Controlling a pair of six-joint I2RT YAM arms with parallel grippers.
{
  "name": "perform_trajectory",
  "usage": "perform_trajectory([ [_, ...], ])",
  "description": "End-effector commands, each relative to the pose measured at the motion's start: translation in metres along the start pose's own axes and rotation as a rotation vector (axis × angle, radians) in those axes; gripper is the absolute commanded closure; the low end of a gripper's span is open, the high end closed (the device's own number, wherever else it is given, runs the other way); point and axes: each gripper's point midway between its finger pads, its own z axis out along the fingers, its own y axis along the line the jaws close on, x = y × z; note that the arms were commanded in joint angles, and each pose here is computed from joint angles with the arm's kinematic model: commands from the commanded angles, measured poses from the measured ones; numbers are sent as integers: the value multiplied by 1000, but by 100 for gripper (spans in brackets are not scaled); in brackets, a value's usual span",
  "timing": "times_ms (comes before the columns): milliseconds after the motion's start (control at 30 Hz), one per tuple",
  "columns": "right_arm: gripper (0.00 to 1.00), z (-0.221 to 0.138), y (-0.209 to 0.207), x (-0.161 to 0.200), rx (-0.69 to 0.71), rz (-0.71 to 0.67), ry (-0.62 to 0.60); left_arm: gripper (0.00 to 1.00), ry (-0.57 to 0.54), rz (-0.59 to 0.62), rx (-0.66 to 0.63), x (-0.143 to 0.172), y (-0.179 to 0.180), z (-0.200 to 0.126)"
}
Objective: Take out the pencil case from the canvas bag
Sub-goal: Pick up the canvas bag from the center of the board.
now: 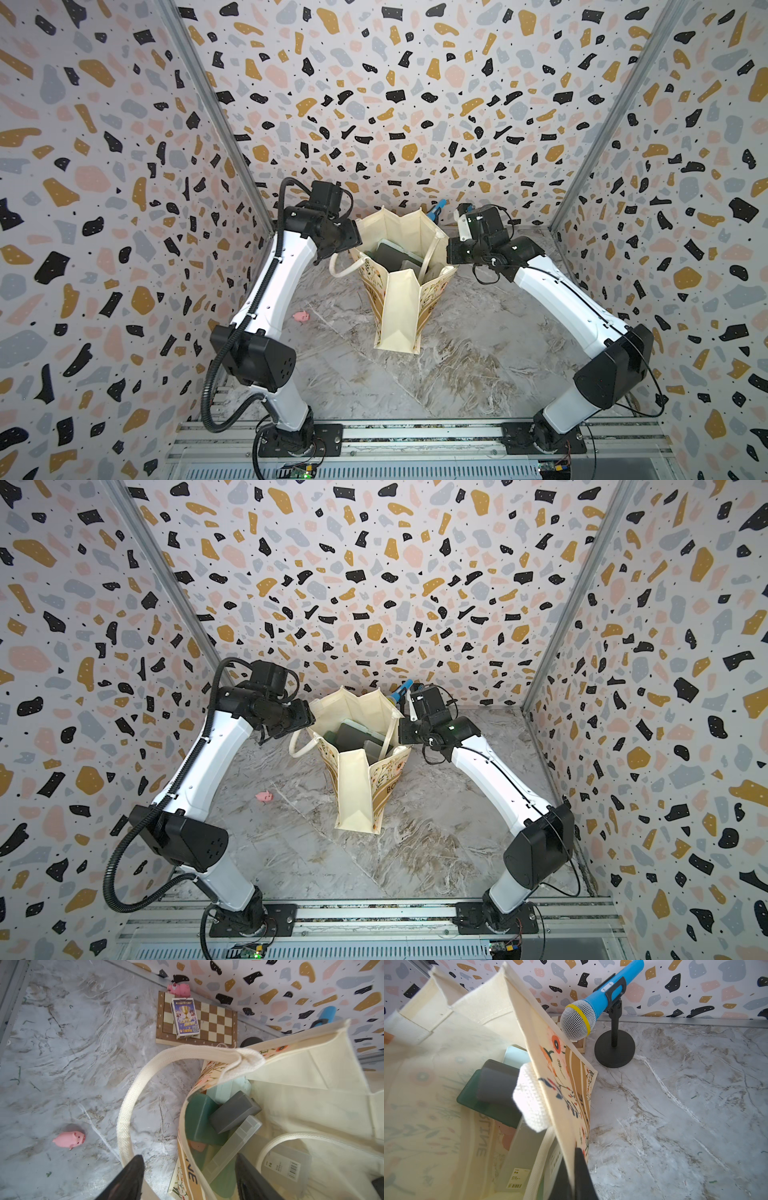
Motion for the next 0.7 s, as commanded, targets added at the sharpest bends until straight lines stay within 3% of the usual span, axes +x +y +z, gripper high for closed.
perform_trajectory([
  [0, 100, -17, 9, -13, -22, -16, -50, 40, -8, 18, -20, -4, 1, -4],
  [667, 100, -17, 11, -11, -14, -27, -46, 72, 71, 46, -49, -1, 0, 33],
])
